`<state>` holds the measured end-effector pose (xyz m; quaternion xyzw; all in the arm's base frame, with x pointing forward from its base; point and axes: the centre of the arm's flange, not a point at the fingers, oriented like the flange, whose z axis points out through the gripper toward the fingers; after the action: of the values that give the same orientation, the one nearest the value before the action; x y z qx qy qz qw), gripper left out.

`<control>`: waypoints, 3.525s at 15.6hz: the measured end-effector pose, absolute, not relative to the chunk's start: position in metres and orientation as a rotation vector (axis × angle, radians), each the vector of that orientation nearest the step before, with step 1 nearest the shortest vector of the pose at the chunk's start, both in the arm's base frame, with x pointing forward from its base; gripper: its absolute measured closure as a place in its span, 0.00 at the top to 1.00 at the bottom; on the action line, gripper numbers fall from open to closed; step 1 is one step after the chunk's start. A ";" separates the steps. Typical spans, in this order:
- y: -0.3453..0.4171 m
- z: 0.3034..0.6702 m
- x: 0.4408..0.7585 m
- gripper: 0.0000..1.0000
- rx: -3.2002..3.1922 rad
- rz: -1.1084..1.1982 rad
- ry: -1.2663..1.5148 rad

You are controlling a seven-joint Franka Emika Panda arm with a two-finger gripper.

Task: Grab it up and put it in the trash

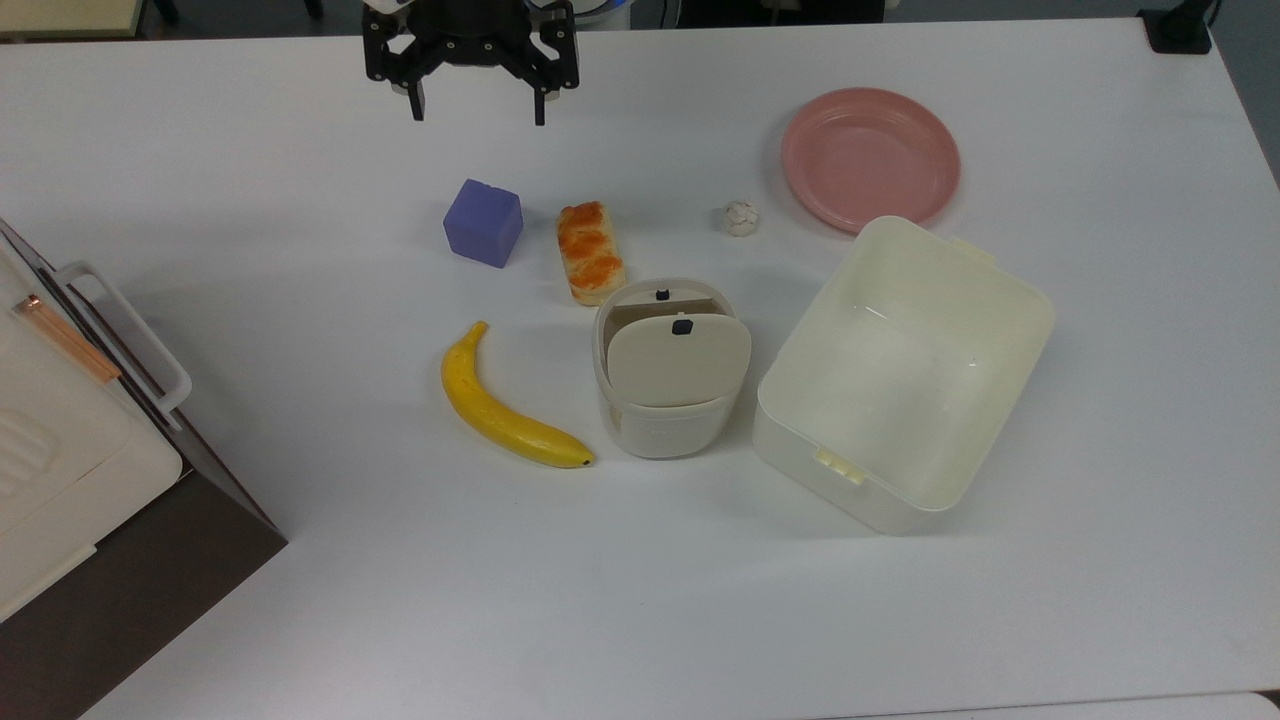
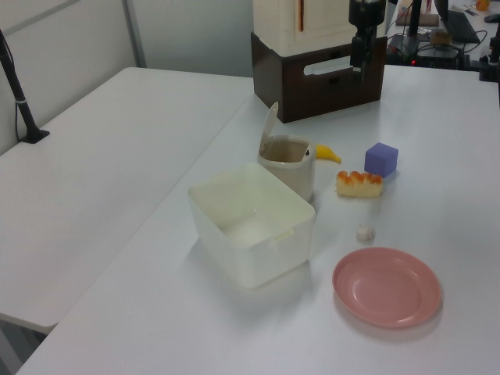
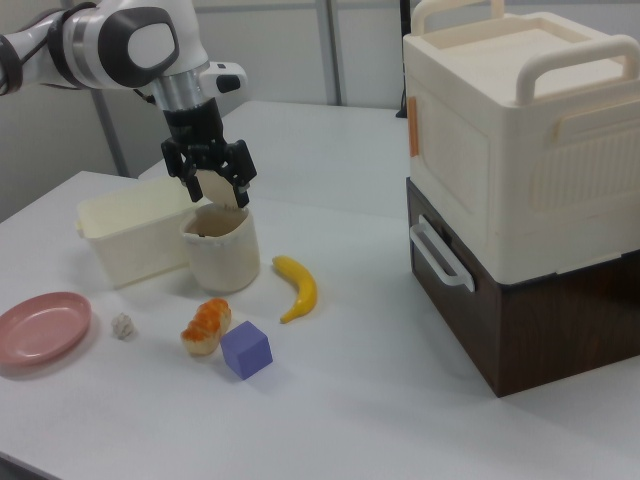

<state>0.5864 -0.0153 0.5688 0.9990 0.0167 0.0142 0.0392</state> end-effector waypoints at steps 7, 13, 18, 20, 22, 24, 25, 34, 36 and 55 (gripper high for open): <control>0.063 0.533 0.577 1.00 3.101 -0.065 0.189; 0.148 0.471 0.549 1.00 3.072 -0.176 0.294; 0.183 0.409 0.533 0.98 3.076 -0.098 0.310; 0.190 0.393 0.529 0.97 3.068 -0.116 0.329; 0.199 0.381 0.527 0.96 3.062 -0.122 0.353; 0.210 0.366 0.524 0.93 3.057 -0.108 0.381; 0.214 0.356 0.522 0.92 3.053 -0.108 0.393; 0.233 0.315 0.515 0.53 3.023 -0.159 0.446; 0.239 0.311 0.513 0.33 3.020 -0.161 0.463; 0.119 0.524 0.625 0.30 3.069 0.438 0.269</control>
<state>0.6246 0.1193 0.5240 0.9861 0.0865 0.1409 0.0149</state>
